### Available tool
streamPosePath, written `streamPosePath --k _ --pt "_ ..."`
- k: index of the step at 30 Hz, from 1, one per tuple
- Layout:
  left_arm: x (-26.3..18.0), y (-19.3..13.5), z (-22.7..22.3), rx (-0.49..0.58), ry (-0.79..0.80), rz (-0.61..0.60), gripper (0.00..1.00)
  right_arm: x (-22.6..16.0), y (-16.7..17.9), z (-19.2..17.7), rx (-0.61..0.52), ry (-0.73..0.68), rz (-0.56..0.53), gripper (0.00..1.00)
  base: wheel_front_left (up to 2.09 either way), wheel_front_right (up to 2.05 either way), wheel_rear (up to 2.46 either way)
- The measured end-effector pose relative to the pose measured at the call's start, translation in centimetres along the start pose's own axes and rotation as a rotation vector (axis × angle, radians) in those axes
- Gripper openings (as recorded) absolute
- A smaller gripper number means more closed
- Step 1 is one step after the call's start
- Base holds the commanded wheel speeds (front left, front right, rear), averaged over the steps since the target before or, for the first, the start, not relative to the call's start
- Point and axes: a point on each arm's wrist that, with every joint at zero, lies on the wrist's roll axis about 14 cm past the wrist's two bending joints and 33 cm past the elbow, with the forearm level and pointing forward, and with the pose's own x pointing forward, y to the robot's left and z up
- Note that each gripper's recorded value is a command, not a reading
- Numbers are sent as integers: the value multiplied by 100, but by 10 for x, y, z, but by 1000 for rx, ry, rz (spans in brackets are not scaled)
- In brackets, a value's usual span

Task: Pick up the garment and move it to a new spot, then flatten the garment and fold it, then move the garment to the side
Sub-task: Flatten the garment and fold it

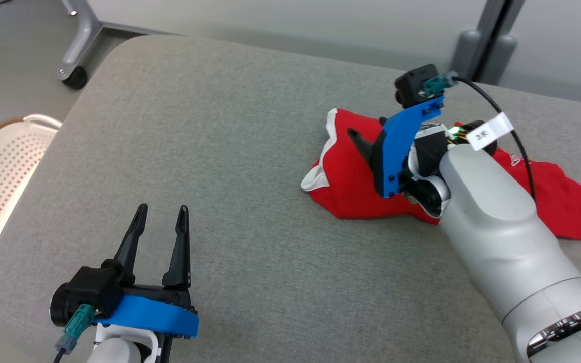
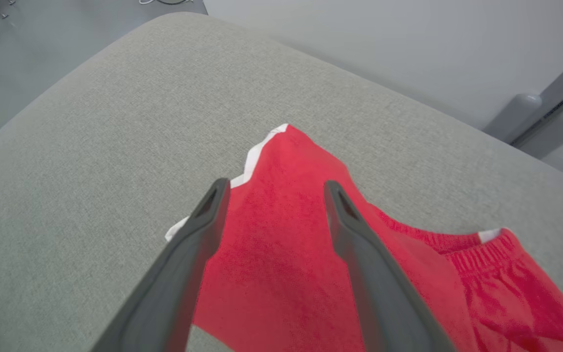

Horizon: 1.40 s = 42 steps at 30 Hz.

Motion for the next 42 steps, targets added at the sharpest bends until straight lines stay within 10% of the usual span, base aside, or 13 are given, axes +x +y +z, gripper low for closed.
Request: streamPosePath --k 12,13,14,15,34,42 --pt "-4 16 -3 -3 8 65 100 36 29 -45 -218 176 63 100 0 0 0" --pt "-4 17 -3 -4 9 69 100 37 26 -50 -231 193 54 35 0 0 0" --pt "-4 18 -3 -4 10 73 100 37 22 -55 -241 214 45 4 0 0 0" --pt "-4 19 -4 -5 10 75 100 37 19 -58 -246 226 37 0 0 0 0" --pt "10 -5 4 19 -23 -33 100 -37 -30 -20 57 -293 -105 0 0 0 0" --pt "16 -30 9 16 -31 -116 100 -115 -60 -62 181 -438 -262 0 0 0 0"
